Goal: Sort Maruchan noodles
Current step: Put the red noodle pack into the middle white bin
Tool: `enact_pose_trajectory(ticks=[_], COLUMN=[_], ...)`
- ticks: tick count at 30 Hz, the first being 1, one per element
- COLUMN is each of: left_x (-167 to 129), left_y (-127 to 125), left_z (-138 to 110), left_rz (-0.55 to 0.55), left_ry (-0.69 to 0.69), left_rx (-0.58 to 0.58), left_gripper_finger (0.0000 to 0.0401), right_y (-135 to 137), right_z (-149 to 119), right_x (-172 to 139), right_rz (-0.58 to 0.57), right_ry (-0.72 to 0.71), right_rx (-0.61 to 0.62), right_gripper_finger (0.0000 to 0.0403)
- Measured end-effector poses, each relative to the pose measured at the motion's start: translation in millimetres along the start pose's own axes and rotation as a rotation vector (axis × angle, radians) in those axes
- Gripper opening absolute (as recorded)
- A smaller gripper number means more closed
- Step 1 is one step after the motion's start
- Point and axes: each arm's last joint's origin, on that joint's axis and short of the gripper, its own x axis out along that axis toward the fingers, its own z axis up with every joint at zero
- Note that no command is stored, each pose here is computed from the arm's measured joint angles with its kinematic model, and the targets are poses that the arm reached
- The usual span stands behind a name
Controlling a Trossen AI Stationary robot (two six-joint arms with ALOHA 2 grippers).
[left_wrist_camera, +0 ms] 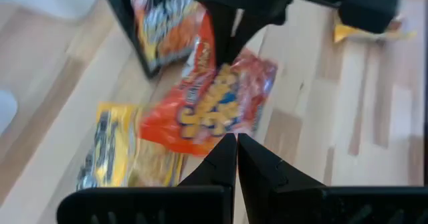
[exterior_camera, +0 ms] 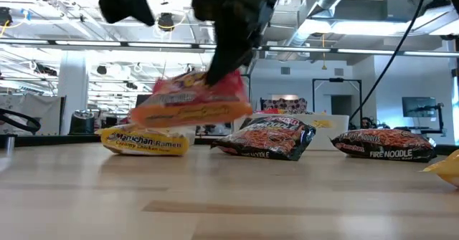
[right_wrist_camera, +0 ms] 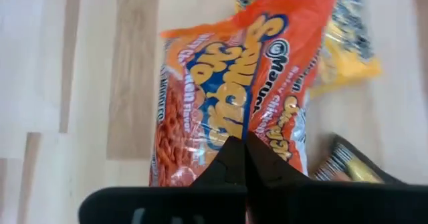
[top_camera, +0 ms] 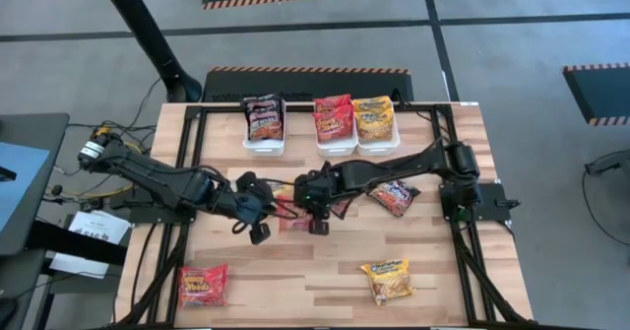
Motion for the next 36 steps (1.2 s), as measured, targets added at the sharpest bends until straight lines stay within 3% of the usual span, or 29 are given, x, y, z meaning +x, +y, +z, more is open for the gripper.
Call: enact_pose_trajectory(ticks=[9, 24, 31, 36], left_x=[3.6, -5.4, -17.9, -22.1], left_y=[4.4, 58.7, 83.2, 97.3], left_z=[15.7, 44.4, 53.2, 56.7], left_rz=[-0.011, 0.111, 0.158, 0.198], left_ry=[-0.104, -0.205, -0.264, -0.284], left_rx=[0.002, -0.097, -0.147, -0.183], left_gripper_finger=[0.0, 0.0, 0.0, 0.0], right_y=[-32.0, -157.3, -207.4, -226.2], right_z=[-3.4, -18.2, -35.1, -42.0], right_x=[-40.7, -97.9, -114.3, -116.3], right_rz=[-0.221, -0.454, -0.506, -0.514], right_ry=[0.051, 0.108, 0.148, 0.176], right_rx=[-0.081, -0.079, -0.066, -0.121], right_gripper_finger=[0.0003, 0.0003, 0.0003, 0.0003])
